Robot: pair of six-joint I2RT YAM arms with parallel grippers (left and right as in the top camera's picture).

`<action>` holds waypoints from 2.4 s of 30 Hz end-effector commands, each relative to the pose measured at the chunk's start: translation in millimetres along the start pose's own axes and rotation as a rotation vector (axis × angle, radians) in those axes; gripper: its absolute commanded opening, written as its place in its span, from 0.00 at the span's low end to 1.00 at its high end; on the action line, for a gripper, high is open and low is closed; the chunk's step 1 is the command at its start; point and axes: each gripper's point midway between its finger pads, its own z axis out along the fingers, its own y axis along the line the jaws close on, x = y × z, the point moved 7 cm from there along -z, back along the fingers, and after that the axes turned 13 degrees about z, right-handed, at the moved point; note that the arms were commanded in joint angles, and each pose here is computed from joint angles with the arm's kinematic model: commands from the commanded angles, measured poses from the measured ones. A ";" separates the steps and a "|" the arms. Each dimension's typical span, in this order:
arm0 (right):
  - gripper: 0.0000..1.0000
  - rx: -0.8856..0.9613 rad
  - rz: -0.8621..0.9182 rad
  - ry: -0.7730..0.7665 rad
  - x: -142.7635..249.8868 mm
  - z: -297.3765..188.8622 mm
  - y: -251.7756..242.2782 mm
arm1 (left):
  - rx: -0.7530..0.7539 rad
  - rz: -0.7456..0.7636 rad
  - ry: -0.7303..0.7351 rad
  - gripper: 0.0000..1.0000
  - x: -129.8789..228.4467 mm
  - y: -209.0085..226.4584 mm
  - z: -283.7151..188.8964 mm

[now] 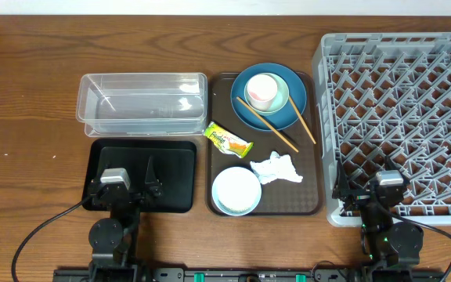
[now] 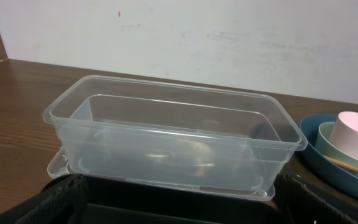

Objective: Sort waste into correct bins and load items into the dishwasher rack

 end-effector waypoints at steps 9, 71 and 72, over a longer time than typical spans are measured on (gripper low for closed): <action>0.99 -0.002 -0.005 0.002 0.9 -0.1 0.8 | -0.003 0.010 0.054 0.98 14.1 -0.7 1.1; 0.99 -0.002 -0.005 0.002 0.9 -0.1 0.8 | 0.398 -0.193 0.492 0.98 -101.2 -30.5 -34.2; 0.99 -0.002 -0.005 0.002 0.9 -0.1 0.8 | 0.414 -0.206 0.556 0.98 -102.6 -32.3 -29.7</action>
